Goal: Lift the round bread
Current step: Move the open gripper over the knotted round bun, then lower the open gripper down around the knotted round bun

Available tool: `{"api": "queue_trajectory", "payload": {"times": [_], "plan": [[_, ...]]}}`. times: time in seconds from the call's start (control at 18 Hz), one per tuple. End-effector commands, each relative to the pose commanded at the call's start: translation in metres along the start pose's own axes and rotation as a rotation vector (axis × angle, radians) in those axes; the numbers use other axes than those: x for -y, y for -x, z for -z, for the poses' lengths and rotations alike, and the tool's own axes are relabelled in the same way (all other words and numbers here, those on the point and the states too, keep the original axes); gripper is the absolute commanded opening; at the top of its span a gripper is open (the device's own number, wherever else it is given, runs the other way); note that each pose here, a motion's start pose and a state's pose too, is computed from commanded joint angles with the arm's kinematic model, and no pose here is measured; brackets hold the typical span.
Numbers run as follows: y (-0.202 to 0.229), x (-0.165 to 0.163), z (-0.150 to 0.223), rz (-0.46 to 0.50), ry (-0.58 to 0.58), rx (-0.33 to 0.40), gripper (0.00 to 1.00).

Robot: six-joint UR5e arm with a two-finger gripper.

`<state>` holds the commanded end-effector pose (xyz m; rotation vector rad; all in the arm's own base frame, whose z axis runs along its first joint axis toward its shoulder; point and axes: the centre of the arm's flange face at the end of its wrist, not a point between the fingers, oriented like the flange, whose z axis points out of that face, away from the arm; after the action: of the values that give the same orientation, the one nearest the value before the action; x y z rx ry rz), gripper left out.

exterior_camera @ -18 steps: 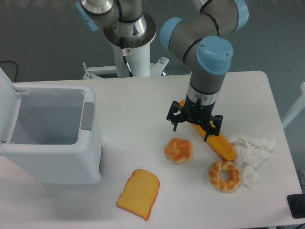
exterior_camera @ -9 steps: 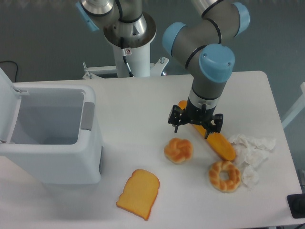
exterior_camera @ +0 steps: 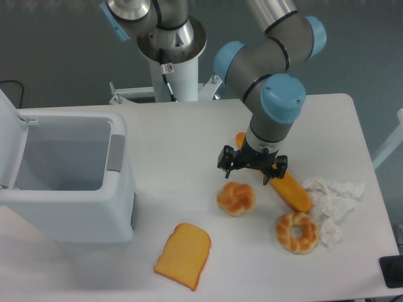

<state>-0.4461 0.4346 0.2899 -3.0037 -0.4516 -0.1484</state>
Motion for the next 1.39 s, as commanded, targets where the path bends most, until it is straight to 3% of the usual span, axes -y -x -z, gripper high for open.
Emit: {"api": "queue_trajectory", "payload": {"times": [1.06, 1.39], "plan": [[0.028, 0.016, -0.077, 0.035, 0.050, -0.051, 1.00], [0.030, 0.017, -0.085, 0.035, 0.054, -0.054, 1.00]]}}
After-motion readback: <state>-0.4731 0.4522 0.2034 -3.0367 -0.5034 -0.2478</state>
